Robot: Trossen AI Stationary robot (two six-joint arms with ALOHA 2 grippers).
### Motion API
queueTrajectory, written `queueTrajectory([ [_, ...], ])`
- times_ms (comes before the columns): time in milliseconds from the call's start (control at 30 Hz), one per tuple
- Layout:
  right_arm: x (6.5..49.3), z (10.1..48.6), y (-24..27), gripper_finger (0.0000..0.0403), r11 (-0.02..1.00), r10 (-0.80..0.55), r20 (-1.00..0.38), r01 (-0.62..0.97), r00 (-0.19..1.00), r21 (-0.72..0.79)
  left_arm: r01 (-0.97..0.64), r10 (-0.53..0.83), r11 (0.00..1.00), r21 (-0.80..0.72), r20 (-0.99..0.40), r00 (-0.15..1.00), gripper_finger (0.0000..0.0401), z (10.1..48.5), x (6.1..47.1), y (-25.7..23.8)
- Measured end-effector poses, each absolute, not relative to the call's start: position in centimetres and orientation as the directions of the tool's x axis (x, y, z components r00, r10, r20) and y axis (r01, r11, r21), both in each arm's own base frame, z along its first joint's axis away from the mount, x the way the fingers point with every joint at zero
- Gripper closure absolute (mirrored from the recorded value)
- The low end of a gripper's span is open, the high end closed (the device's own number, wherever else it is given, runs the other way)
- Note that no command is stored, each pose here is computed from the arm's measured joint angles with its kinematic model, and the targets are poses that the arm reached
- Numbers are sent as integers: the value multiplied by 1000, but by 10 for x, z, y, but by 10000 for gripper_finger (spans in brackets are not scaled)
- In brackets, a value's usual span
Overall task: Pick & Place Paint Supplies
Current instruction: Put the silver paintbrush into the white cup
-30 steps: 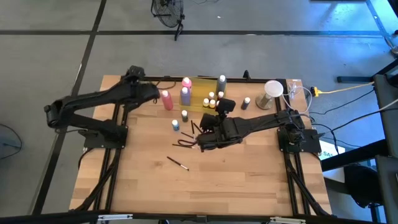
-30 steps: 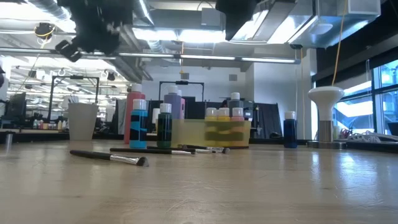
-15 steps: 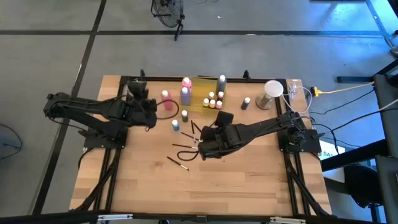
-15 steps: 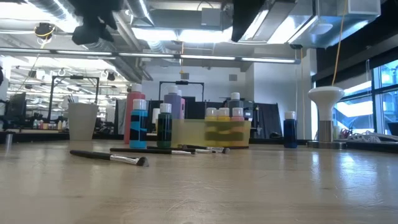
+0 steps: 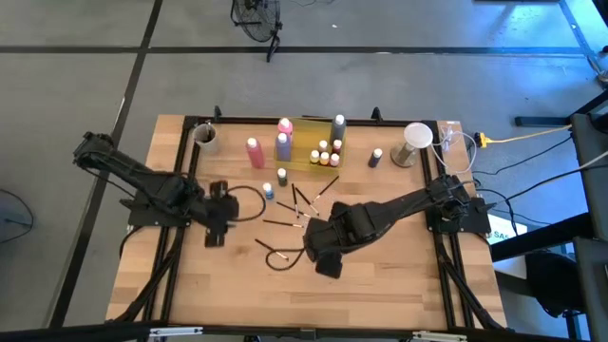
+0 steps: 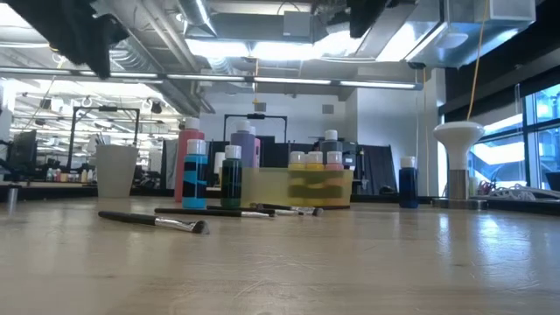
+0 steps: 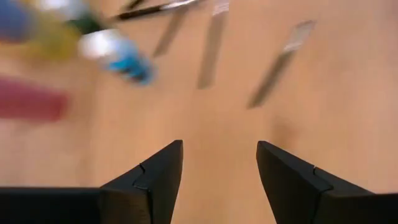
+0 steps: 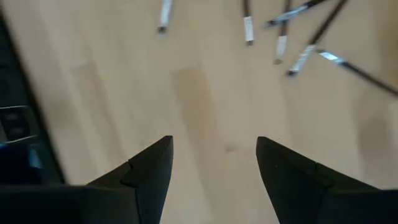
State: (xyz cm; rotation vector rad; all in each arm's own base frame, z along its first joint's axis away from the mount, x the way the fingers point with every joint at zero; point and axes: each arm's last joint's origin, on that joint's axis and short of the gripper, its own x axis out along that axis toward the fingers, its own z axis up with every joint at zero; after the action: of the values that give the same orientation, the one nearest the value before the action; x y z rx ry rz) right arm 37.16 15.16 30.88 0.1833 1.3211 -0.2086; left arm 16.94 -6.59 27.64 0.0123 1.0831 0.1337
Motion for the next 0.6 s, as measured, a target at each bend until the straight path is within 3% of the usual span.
queueTrajectory([
  [200, 357, 309, 189, 169, 959, 4, -967, 273, 255, 76, 51, -61, 998, -37, -775, 629, 201, 269, 187, -98],
  [400, 331, 310, 235, 169, 971, 47, -963, 213, 267, 107, 295, -84, 940, 172, -721, 688, 203, 254, 210, -129],
  [600, 309, 311, 268, 169, 986, 74, -951, 119, 300, 114, 427, -53, 852, 303, -761, 646, 203, 219, 244, -139],
])
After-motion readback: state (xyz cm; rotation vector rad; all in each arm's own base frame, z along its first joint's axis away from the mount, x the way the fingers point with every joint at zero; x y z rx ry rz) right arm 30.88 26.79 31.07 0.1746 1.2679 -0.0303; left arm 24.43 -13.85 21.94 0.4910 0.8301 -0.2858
